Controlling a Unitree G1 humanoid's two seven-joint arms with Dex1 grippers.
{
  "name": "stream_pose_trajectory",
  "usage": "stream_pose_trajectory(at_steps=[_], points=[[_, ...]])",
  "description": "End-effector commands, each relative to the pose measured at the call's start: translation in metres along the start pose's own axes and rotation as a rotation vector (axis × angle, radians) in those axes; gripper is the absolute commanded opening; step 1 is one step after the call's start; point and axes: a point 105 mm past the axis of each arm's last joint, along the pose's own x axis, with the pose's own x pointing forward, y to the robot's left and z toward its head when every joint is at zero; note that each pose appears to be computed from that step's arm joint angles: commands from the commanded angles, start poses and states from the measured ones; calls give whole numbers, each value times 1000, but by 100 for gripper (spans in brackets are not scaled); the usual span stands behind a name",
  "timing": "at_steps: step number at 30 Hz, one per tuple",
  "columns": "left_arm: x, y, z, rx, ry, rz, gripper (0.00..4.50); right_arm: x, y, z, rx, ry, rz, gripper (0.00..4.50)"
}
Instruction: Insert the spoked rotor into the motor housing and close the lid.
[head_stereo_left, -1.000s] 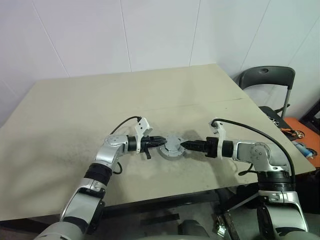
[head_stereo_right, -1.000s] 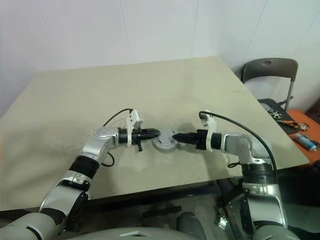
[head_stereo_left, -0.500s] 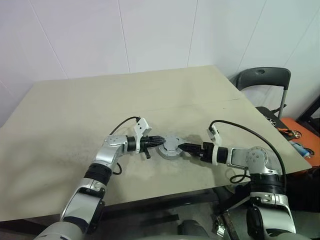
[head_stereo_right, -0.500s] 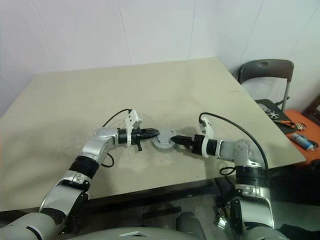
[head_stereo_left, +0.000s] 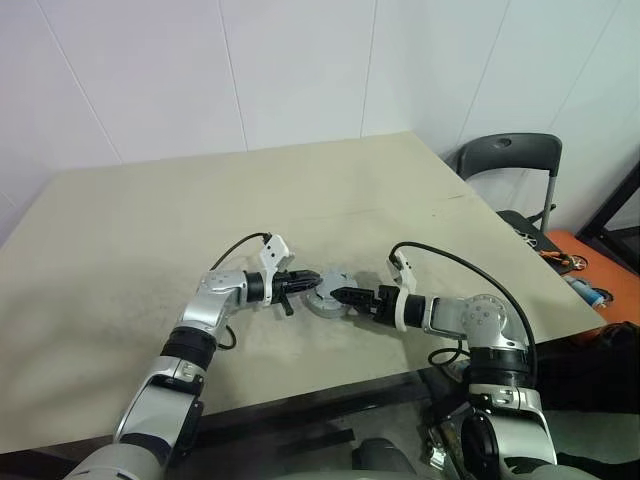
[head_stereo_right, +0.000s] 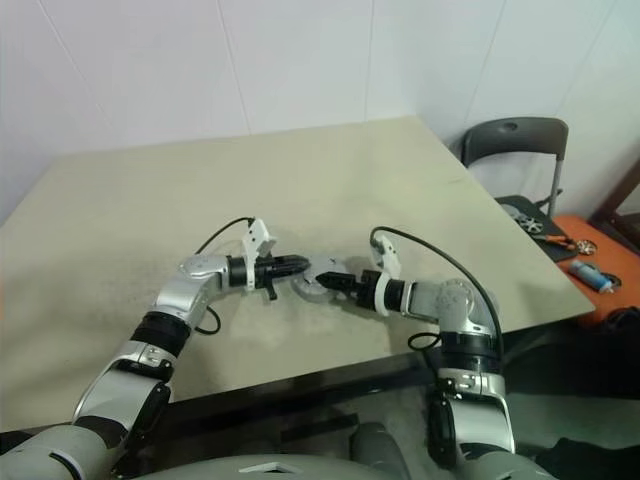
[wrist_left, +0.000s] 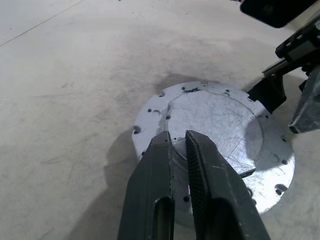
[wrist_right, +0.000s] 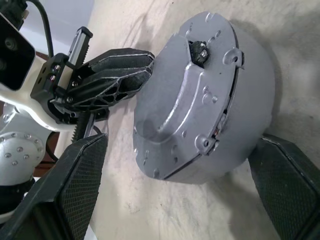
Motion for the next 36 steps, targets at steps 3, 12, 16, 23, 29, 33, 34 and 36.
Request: stream_pose_trajectory(at_steps=[3, 12, 16, 23, 29, 33, 34, 36], points=[[2, -8, -19, -45, 78, -11, 51, 27, 4, 2, 51, -13, 16, 448], [1, -13, -13, -47, 81, -11, 51, 25, -24, 8, 84, -126, -117, 244], [0, -14, -12, -42, 88, -15, 51, 26, -31, 3, 95, -130, -145, 227], [-2, -12, -16, -47, 95, -12, 51, 30, -29, 2, 146, -163, -120, 225], [-6, -8, -18, -66, 71, 10, 51, 32, -29, -7, 168, -142, -103, 225], [-19, 6, 32, -92, -128, 69, 51, 36, -30, -11, 185, -131, -98, 225], [-26, 8, 56, -108, -211, 75, 51, 36, -32, -11, 204, -138, -104, 225], [-40, 10, 89, -153, -344, 75, 51, 37, -33, -10, 222, -153, -97, 225]])
